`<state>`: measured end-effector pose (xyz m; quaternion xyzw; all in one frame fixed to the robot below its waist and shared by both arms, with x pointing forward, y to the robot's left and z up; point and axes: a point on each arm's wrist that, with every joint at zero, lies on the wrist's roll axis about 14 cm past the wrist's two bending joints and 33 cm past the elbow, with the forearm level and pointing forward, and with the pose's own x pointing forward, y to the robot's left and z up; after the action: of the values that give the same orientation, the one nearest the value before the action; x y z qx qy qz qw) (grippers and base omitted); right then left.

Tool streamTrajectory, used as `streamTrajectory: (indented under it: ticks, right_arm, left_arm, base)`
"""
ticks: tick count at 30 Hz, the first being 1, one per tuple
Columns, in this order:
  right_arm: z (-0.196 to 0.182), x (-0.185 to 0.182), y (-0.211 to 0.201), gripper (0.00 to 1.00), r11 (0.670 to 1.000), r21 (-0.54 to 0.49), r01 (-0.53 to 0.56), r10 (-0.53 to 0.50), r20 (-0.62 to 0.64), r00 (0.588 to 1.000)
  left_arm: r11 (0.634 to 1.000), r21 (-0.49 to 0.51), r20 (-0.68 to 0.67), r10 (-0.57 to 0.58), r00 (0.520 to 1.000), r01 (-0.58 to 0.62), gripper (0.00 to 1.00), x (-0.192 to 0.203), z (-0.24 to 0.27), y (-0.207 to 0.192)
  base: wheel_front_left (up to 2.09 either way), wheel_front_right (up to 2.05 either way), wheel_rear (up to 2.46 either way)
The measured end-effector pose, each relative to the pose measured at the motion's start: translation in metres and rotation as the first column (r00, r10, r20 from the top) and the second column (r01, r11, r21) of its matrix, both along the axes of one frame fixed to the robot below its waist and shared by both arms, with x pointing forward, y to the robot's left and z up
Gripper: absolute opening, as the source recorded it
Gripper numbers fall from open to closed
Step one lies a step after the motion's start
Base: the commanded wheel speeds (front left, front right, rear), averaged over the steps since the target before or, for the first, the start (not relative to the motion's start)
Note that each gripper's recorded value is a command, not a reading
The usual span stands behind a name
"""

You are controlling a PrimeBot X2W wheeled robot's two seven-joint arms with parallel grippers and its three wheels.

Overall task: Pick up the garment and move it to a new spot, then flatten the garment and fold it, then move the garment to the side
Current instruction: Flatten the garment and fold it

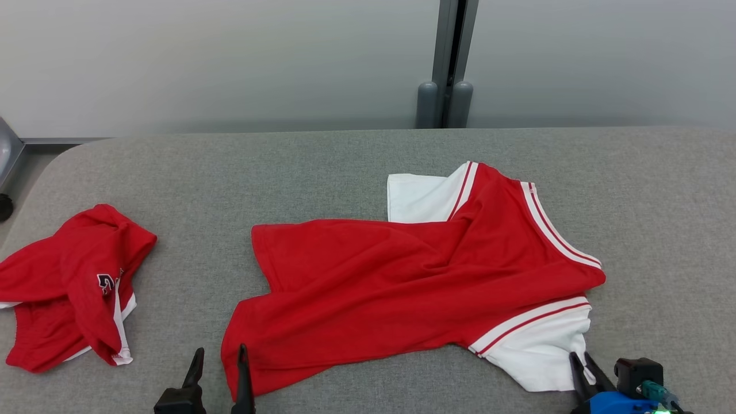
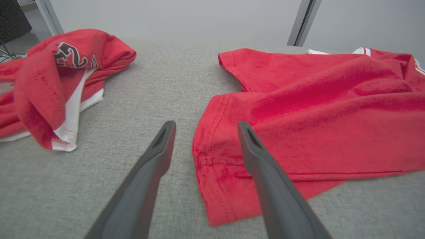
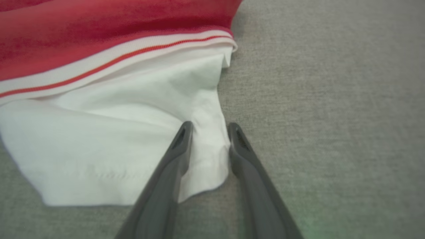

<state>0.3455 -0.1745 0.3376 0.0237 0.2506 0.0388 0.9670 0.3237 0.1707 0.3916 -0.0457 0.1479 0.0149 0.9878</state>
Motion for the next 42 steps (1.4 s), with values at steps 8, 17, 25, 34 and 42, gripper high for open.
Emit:
streamTrajectory:
  ticks: [8, 17, 25, 34, 42]
  right_arm:
    - [0.012, 0.002, -0.012, 0.00, 0.998, 0.018, 0.061, -0.062, 0.044, 0.997]
    - [0.035, 0.004, -0.037, 0.00, 0.992, -0.003, 0.127, -0.125, 0.138, 0.983]
    - [0.038, 0.005, -0.039, 0.00, 0.991, -0.002, 0.134, -0.132, 0.150, 0.980]
    - [0.042, 0.009, -0.038, 0.00, 0.991, 0.001, 0.134, -0.132, 0.165, 0.977]
    - [0.044, 0.013, -0.036, 0.00, 0.992, 0.004, 0.128, -0.127, 0.173, 0.977]
  left_arm:
    - [1.000, -0.013, 0.007, 0.003, 1.000, -0.003, 1.00, 0.003, 0.002, -0.001]
    - [0.996, -0.087, -0.012, -0.029, 1.000, 0.028, 1.00, 0.003, -0.004, -0.014]
    - [0.989, -0.147, -0.073, -0.039, 0.997, 0.028, 1.00, -0.004, -0.021, -0.020]
    - [0.987, -0.161, -0.129, -0.047, 0.991, 0.026, 1.00, -0.011, -0.036, -0.023]
    - [0.983, -0.180, -0.143, -0.067, 0.987, 0.041, 0.00, -0.009, -0.040, -0.028]
  base:
    - [0.00, 0.00, 0.00]
    - [0.00, 0.00, 0.00]
    - [0.00, 0.00, 0.00]
    - [0.00, 0.00, 0.00]
    - [0.00, 0.00, 0.00]
